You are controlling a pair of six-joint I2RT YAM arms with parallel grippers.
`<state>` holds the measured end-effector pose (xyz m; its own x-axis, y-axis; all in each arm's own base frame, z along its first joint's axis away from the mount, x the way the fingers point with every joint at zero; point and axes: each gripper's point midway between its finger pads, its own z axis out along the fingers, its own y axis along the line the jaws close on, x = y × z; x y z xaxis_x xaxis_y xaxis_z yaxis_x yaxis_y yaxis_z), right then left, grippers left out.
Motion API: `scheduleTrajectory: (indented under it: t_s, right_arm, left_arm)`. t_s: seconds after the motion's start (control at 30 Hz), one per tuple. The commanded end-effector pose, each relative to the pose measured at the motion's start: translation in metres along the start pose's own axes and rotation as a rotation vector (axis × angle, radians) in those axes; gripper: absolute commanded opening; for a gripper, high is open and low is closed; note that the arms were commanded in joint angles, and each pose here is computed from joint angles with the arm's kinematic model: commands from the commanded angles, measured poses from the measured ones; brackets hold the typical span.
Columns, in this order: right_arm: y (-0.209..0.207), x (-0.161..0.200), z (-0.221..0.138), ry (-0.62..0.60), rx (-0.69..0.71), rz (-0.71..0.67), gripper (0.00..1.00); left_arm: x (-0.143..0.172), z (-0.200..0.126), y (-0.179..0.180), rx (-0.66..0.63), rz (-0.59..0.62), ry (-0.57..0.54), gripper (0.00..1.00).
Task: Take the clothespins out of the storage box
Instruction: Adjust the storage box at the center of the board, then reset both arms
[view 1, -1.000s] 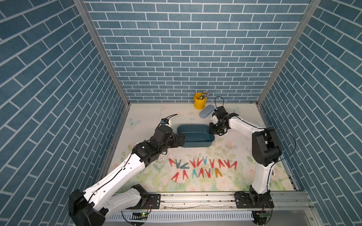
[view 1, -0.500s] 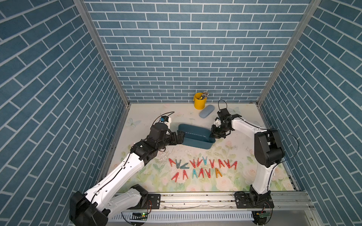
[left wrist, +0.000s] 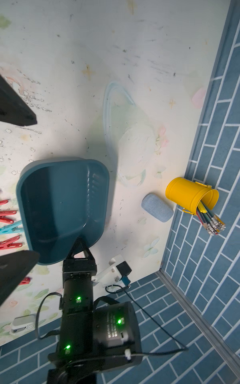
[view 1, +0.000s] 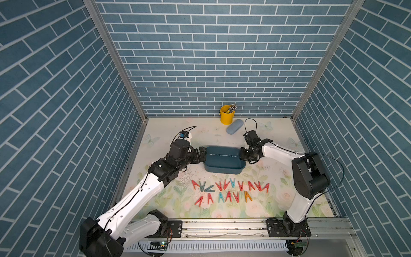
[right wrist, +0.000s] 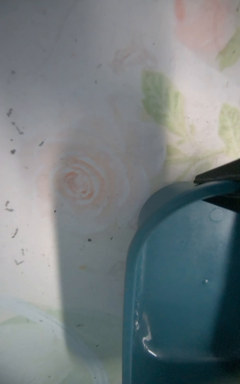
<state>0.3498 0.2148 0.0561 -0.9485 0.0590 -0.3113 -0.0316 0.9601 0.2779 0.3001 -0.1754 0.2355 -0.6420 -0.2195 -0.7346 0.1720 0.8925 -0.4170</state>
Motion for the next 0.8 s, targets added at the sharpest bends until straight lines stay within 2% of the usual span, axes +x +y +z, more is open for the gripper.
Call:
scheduleTrajectory:
  t_s: [0.0,0.17,0.27,0.43,0.53,0.67,0.77]
  right_arm:
    - [0.002,-0.012,-0.008,-0.114,0.019,-0.009,0.16]
    - [0.010,-0.015,-0.020,-0.195,-0.025,-0.035,0.27]
    - [0.012,-0.021,-0.032,-0.245,-0.035,-0.052,0.41]
    - [0.016,-0.037,-0.064,-0.373,-0.060,-0.088,0.53]
    - [0.008,-0.048,-0.085,-0.467,-0.022,-0.101,0.65]
    - [-0.021,-0.063,-0.113,-0.602,0.104,-0.049,0.91]
    - [-0.044,-0.072,-0.128,-0.682,0.161,-0.020,0.98]
  left_arm:
    - [-0.011,-0.006,0.010,-0.054,-0.014,-0.045,0.99]
    - [-0.021,-0.009,0.020,-0.120,-0.009,-0.076,1.00]
    - [-0.027,-0.009,0.028,-0.167,-0.011,-0.103,1.00]
    - [-0.042,-0.007,0.050,-0.272,-0.001,-0.176,1.00]
    - [-0.053,-0.007,0.078,-0.392,-0.012,-0.231,1.00]
    - [-0.062,-0.006,0.124,-0.549,-0.032,-0.267,1.00]
    - [-0.063,-0.002,0.162,-0.631,-0.044,-0.276,0.99]
